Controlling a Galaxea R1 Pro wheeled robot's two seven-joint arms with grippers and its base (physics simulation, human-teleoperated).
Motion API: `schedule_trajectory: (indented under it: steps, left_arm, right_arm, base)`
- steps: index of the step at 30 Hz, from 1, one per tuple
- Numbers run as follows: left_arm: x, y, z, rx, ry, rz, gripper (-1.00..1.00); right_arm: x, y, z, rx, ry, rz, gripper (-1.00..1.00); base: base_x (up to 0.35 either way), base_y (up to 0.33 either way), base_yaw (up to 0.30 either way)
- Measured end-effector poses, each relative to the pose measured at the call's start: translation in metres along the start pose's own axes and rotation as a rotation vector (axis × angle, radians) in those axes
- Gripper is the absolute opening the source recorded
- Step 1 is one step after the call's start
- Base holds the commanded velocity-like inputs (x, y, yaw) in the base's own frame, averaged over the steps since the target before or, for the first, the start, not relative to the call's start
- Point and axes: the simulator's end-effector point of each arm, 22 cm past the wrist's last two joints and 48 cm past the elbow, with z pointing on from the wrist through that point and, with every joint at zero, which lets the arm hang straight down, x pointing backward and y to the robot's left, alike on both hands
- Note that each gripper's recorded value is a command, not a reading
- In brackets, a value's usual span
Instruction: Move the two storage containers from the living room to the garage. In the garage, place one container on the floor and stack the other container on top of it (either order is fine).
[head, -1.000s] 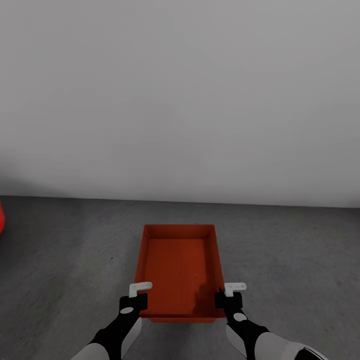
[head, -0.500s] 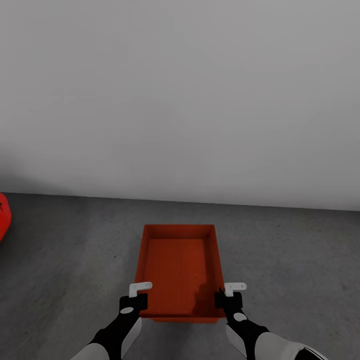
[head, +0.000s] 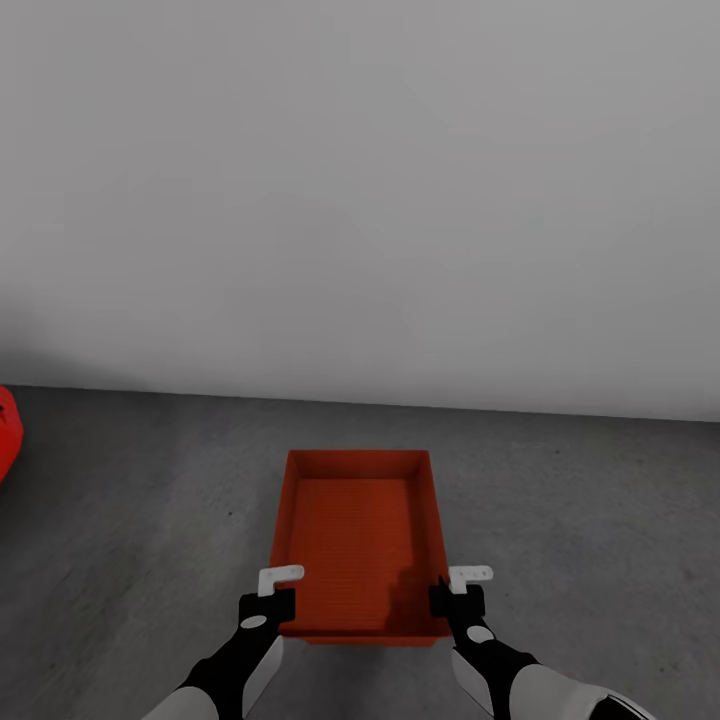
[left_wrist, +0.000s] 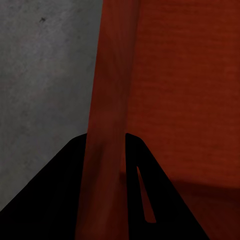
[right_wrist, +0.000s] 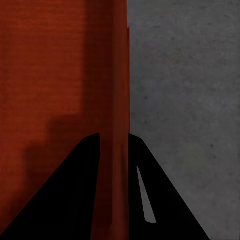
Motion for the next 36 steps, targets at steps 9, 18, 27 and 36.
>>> schedule_trajectory:
  steps: [9,18,27,36]
  left_arm:
    - [0.0009,0.0002,-0.0001,0.0,0.002,-0.002,-1.0]
    - [-0.0027,-0.0002,-0.0001,0.0,-0.007,0.002,-1.0]
    - [-0.003,-0.0002,-0.0001,0.0,-0.007,0.002,-1.0]
    - [-0.0029,-0.0002,-0.0001,0.0,-0.007,0.002,-1.0]
  right_arm:
    - [0.0004,0.0001,-0.0001,0.0,0.002,-0.001,-1.0]
    - [-0.0016,-0.0001,0.0,0.001,-0.007,0.004,-1.0]
    - [-0.0018,-0.0001,0.0,0.001,-0.007,0.004,-1.0]
    - [-0.0017,-0.0001,0.0,0.001,-0.007,0.004,-1.0]
  base:
    - [0.027,-0.002,0.0]
    - [0.075,-0.031,0.0]
    - [0.003,-0.001,-0.002]
    - [0.0,0.0,-0.105]
